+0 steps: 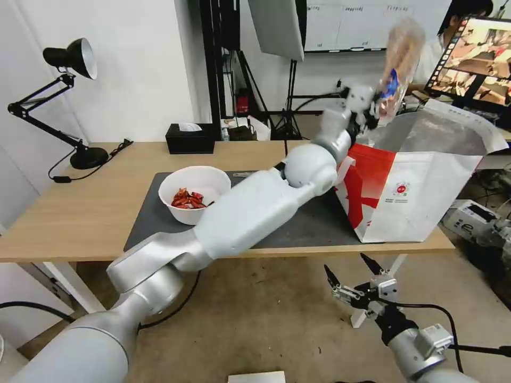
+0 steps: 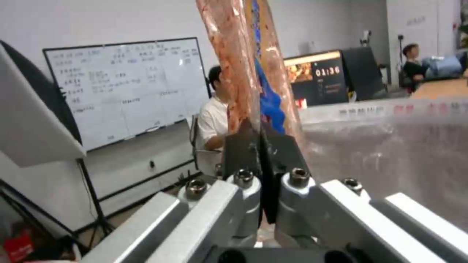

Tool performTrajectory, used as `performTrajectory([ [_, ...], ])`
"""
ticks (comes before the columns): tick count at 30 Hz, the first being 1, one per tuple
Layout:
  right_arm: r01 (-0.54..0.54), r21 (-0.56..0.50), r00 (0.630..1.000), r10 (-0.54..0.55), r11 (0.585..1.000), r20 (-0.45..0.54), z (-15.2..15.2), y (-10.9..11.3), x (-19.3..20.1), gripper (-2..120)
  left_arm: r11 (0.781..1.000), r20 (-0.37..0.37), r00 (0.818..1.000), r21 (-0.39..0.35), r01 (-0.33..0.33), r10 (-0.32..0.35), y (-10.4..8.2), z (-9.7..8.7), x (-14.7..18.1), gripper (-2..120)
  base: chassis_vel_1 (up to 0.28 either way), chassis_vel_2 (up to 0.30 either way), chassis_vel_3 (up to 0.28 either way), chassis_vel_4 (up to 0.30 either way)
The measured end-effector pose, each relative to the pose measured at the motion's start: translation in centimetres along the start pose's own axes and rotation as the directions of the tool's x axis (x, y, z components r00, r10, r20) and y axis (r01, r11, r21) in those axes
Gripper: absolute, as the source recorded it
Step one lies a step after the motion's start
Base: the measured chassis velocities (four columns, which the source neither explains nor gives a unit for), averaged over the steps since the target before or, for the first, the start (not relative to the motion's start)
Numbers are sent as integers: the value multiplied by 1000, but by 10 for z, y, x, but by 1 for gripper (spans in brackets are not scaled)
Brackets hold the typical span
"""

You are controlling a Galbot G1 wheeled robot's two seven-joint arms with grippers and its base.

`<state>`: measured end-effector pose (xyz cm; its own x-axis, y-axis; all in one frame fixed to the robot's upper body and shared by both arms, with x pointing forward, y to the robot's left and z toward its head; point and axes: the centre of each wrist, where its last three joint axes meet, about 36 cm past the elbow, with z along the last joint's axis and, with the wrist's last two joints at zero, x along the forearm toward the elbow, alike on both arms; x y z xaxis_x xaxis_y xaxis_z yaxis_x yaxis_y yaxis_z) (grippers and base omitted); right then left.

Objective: Pick up the trash from the table and place it into the takeout bag.

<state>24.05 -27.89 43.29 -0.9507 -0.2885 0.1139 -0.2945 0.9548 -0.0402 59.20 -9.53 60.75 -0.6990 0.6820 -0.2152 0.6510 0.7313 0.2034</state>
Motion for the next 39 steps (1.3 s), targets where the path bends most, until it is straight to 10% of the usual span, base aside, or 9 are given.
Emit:
performTrajectory([
  [12,7,-2,1000,-7,1000,7,-1,1,0,100,999,-48,998,-17,-46,45,4,12,15,7,0,0,0,0],
  [25,12,0,1000,-12,1000,26,-6,1,1,100,995,-30,999,100,-29,32,-1,-6,26,54,0,0,0,0],
  [34,-17,-9,999,17,1000,29,-12,3,11,100,989,17,1000,149,6,-9,30,-38,58,89,0,0,0,0],
  [39,-39,-13,998,40,999,50,-17,5,10,100,981,-23,999,188,50,-46,50,-25,116,99,0,0,0,0],
])
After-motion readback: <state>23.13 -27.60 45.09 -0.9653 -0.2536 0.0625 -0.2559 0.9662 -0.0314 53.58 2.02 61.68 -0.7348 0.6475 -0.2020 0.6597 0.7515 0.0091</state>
